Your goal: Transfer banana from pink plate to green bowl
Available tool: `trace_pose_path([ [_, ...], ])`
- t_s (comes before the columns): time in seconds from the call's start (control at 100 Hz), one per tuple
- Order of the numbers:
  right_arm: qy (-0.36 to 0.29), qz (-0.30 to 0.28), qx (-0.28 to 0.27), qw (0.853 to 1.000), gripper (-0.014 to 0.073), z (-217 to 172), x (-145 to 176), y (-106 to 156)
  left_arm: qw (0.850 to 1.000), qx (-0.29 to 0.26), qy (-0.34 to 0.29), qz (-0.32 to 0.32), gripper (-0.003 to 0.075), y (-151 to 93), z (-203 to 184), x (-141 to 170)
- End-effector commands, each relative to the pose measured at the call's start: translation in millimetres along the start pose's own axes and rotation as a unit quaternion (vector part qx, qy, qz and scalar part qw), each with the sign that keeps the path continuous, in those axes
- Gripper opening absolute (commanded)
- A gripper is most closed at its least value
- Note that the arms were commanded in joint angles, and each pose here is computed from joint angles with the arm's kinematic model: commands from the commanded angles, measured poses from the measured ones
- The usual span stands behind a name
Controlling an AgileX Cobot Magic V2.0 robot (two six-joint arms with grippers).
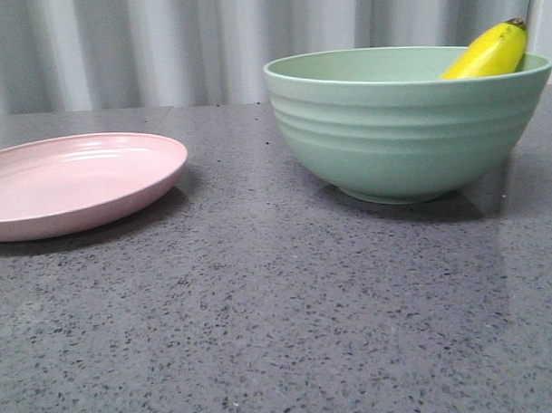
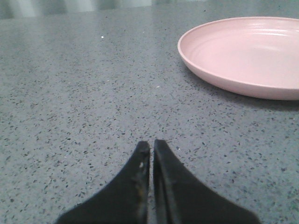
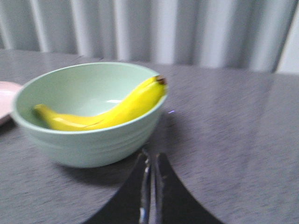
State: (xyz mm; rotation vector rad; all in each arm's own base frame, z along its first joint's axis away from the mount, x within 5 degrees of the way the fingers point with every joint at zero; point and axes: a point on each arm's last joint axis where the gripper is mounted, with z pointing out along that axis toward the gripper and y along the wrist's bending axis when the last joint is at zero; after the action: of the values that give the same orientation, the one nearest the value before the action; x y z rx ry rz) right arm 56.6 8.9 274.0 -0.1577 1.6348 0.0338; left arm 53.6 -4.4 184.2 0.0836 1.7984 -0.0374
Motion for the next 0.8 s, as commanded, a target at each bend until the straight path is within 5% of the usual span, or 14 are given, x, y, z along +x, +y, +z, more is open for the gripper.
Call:
trace_pose_path([
  [0.0, -0.099, -0.023, 0.054, 0.993, -0.0072, -3.0, -3.3, -6.9, 1.000, -0.002, -0.023, -0.011, -0.0019, 0.0, 0.5, 3.9],
  [0.12, -0.126, -0.010, 0.087, 0.988, -0.0072, -1.8, 26.8, -8.7, 1.000, -0.002, -0.023, -0.011, -0.0019, 0.0, 0.5, 3.9],
  [0.3, -0.072, 0.028, 0.111, 0.991, -0.0072, 3.5, 72.6, -9.0, 1.000, -0.002, -0.023, -0.011, -0.0019, 0.0, 0.5, 3.9],
  [0.62, 0.071, 0.031, 0.118, 0.990, -0.0072, 2.0, 98.5, -8.7, 1.000, -0.002, -0.024, -0.011, -0.0019, 0.1, 0.5, 3.8],
  [0.79, 0.075, 0.032, 0.117, 0.990, -0.0072, 1.9, 99.3, -8.6, 1.000, -0.002, -0.024, -0.011, -0.0019, 0.1, 0.5, 3.8],
])
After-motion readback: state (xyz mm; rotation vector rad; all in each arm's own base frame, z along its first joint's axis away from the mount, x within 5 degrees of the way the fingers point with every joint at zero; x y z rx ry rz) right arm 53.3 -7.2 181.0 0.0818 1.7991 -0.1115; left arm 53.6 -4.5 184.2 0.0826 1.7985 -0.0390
